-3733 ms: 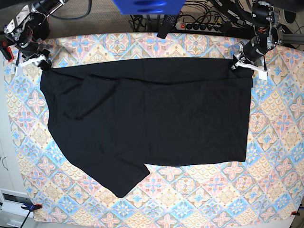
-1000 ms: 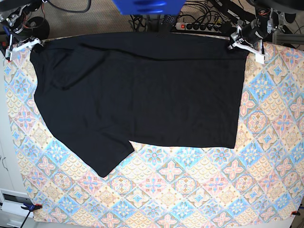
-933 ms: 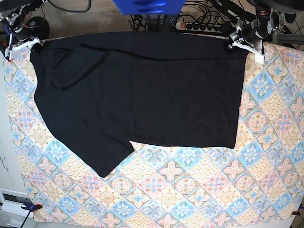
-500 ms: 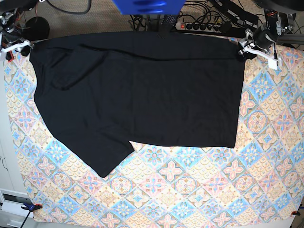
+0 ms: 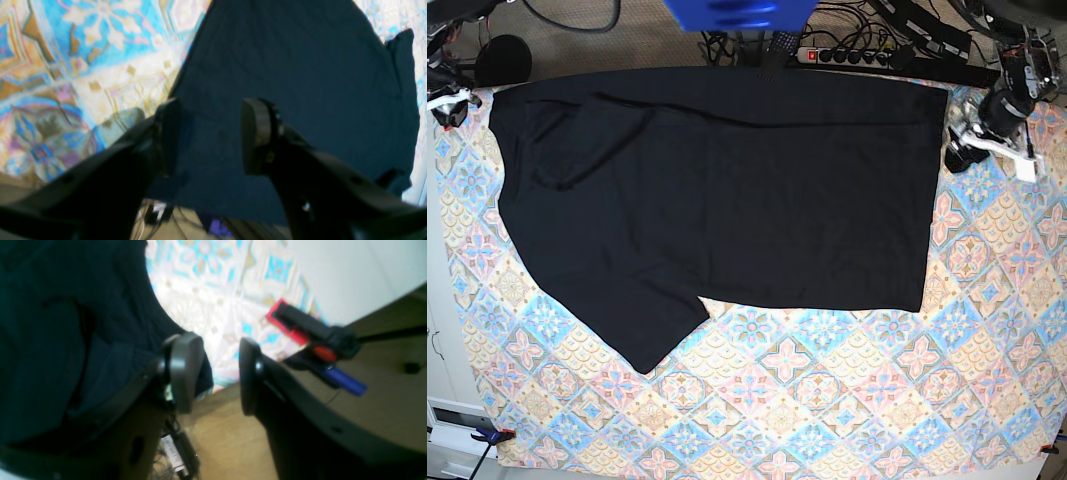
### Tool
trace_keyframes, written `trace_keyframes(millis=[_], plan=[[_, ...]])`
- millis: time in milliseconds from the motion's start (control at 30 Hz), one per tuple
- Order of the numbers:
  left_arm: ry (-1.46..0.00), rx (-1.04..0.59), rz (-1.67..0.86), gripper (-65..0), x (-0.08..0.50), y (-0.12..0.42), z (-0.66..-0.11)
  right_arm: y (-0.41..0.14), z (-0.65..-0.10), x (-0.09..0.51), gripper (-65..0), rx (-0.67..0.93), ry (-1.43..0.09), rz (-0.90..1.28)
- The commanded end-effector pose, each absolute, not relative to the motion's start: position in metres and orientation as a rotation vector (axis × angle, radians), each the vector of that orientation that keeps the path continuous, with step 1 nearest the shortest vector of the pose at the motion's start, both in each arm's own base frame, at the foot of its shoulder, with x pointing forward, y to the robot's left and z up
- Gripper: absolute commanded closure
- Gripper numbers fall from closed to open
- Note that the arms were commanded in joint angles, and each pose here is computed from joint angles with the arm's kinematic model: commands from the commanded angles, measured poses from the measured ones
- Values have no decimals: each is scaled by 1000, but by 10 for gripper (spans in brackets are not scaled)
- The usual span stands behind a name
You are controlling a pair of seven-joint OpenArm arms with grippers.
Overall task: Fold the T-shirt properly
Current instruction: 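Release the edge and move both grippers to the shirt's side edge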
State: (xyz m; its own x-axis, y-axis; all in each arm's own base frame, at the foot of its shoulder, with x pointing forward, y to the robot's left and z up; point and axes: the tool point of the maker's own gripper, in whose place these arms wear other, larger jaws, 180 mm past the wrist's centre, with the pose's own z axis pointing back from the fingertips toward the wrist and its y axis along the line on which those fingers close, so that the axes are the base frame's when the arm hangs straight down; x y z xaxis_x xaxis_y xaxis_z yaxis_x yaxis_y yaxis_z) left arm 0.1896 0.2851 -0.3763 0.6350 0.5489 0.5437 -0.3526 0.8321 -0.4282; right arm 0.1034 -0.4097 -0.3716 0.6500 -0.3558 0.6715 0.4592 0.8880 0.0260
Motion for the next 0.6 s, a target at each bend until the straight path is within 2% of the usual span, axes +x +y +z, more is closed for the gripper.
trace_keyframes(millis=[0,167,333,567], plan=[[-791,-293,509,-291,209,293,-359,-417,-349,116,-210,-184,-793,-418],[-811,-238,502,-291,251,316,-359,-375,-349,161,-209,-110,-803,-235],[-810,-185,529,-291,288,338,-363,-349,-351,189,-208,-48,-822,-158],[-764,-136,439,-291,343,322,-379,-319,-341,237,-207,23,-896,-77]])
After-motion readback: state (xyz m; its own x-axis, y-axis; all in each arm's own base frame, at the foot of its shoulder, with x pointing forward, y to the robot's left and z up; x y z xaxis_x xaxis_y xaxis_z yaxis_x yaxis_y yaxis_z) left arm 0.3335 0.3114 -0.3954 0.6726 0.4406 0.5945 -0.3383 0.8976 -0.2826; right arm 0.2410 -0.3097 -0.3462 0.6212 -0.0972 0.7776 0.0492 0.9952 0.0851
